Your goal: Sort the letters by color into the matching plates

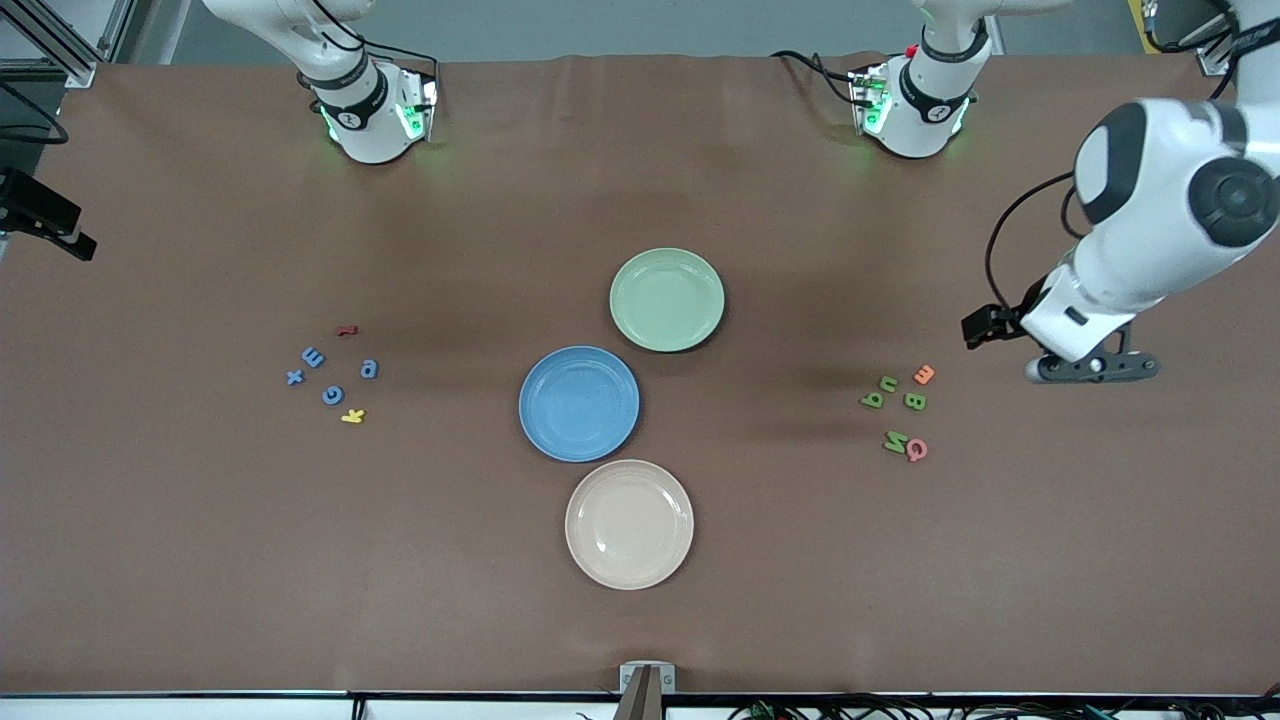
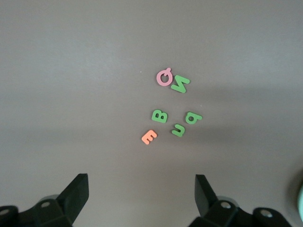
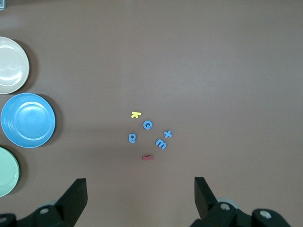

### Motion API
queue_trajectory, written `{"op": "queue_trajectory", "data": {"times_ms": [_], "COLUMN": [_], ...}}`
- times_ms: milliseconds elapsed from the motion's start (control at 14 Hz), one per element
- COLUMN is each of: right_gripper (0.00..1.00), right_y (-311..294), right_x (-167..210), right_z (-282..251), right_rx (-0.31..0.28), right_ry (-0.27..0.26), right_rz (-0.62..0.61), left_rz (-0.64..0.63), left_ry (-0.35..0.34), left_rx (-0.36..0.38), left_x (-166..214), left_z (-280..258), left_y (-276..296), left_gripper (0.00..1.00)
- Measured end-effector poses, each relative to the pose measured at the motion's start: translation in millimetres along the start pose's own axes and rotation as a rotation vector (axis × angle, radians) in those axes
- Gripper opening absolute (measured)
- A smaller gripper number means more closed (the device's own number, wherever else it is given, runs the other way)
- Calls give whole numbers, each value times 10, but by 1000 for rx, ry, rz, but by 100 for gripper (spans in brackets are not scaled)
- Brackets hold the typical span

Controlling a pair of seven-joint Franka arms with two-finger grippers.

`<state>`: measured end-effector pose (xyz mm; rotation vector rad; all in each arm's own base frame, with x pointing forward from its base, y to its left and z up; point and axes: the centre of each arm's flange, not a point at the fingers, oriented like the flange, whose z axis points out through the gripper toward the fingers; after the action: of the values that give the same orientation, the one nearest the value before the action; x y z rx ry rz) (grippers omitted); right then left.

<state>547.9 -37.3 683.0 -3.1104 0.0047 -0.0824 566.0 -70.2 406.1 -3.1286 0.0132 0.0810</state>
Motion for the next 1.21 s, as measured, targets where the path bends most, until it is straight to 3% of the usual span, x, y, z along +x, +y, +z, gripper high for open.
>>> {"op": "queue_trajectory", "data": {"times_ms": [285, 570, 856, 998, 1212], "right_gripper": [100, 100, 100, 100, 100], "right_y": [2, 192, 523, 697, 817], "right_x": [45, 142, 341, 418, 332], "right_z": [86, 429, 1348, 1915, 2621], "right_rx": [0, -3, -29, -28, -26], "right_ry": [-16, -86, -202, -214, -209], "right_rz": [1, 35, 64, 24, 0], "left_rz": [59, 127, 134, 125, 120], "left_ry": [-16, 13, 20, 15, -11], "left_rx": [-3, 15, 5, 0, -3], "left_x": [140, 286, 305, 277, 232], "left_z": [669, 1151, 1589, 1777, 1994], "left_y": [22, 40, 49, -2, -40], "left_gripper": [96, 89, 82, 84, 77]}}
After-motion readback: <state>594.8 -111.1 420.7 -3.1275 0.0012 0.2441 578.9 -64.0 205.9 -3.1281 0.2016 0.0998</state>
